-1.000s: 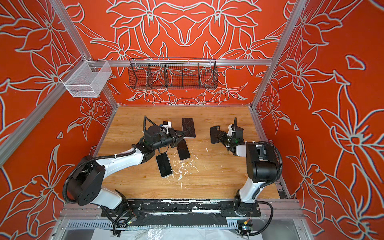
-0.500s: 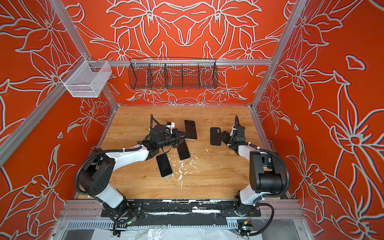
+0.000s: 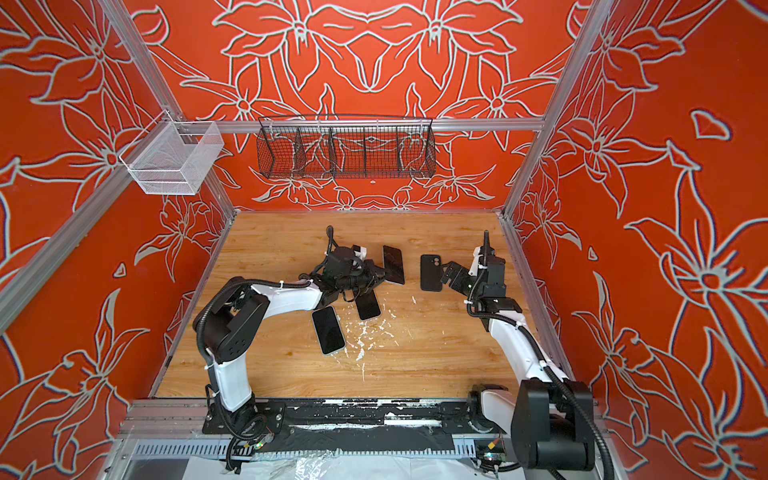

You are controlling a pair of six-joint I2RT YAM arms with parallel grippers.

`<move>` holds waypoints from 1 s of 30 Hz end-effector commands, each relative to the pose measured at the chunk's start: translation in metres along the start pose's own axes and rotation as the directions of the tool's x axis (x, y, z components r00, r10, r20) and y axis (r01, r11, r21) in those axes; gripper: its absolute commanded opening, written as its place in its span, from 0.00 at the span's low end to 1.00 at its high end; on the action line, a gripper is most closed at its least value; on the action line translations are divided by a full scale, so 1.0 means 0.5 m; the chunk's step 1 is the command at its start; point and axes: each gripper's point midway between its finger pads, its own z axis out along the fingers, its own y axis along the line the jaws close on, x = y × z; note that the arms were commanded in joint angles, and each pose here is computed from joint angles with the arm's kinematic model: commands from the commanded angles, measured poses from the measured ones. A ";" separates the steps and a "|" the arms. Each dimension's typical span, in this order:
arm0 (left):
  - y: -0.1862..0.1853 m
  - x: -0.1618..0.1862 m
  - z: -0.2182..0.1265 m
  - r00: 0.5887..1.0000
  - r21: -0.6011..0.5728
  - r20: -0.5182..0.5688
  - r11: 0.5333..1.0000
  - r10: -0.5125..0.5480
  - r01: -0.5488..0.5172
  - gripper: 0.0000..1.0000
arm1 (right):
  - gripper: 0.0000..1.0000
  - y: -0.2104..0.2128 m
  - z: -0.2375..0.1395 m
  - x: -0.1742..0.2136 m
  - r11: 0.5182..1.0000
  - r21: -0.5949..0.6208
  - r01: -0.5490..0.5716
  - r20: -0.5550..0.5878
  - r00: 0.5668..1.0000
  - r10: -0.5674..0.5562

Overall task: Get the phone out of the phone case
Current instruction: 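Lower the bare phone beside the case with the left gripper while the right withdraws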

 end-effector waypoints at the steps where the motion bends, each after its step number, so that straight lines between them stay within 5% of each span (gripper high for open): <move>1: -0.032 -0.013 0.023 0.997 0.044 0.011 0.996 0.075 -0.076 0.00 | 0.98 -0.005 -0.024 0.040 1.000 -0.009 -0.008 -0.047 0.999 0.008; 30: 0.039 -0.039 0.131 0.986 -0.039 -0.026 0.986 0.163 -0.164 0.00 | 0.98 -0.008 -0.074 0.126 0.995 -0.077 -0.056 -0.089 0.995 0.049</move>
